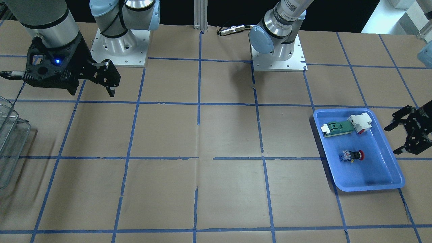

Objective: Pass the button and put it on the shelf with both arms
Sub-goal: 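Move the left gripper down over the red push button in the tray, then close the left gripper on the red push button's body, then lift the red push button out of the tray with the left gripper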

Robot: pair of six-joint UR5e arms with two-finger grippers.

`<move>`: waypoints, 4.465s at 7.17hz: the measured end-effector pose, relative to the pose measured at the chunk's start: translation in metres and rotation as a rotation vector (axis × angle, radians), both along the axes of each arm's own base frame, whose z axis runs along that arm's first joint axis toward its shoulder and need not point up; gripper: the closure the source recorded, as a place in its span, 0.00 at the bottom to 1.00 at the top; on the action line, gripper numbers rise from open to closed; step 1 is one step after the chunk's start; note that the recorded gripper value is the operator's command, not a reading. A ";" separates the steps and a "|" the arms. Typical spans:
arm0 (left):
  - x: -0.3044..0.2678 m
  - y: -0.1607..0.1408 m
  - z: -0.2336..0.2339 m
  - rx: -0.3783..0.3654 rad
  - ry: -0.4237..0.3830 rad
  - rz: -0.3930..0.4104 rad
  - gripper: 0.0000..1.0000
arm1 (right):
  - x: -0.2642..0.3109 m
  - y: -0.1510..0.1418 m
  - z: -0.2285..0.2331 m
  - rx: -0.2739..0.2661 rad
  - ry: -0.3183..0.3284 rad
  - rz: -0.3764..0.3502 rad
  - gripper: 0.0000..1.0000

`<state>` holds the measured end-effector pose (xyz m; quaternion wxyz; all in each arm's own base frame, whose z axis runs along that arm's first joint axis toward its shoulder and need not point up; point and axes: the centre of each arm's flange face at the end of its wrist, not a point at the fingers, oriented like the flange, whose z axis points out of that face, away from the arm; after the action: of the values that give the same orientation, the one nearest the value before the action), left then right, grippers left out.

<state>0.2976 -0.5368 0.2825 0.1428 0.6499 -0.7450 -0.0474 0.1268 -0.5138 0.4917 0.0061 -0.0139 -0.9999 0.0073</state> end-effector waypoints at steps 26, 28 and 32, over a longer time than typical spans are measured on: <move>0.020 0.005 -0.121 0.100 0.324 0.028 1.00 | 0.001 0.000 0.000 -0.002 -0.006 -0.003 0.00; 0.001 -0.015 -0.076 0.120 0.296 -0.035 1.00 | 0.001 0.001 0.001 -0.002 -0.018 -0.010 0.00; -0.152 -0.067 0.041 0.109 0.318 -0.191 1.00 | 0.000 0.002 0.010 -0.022 -0.031 0.193 0.00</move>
<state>0.1458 -0.6039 0.3238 0.2181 0.5675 -0.7676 -0.2029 0.1271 -0.5113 0.5013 -0.0100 0.0822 -0.9964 0.0184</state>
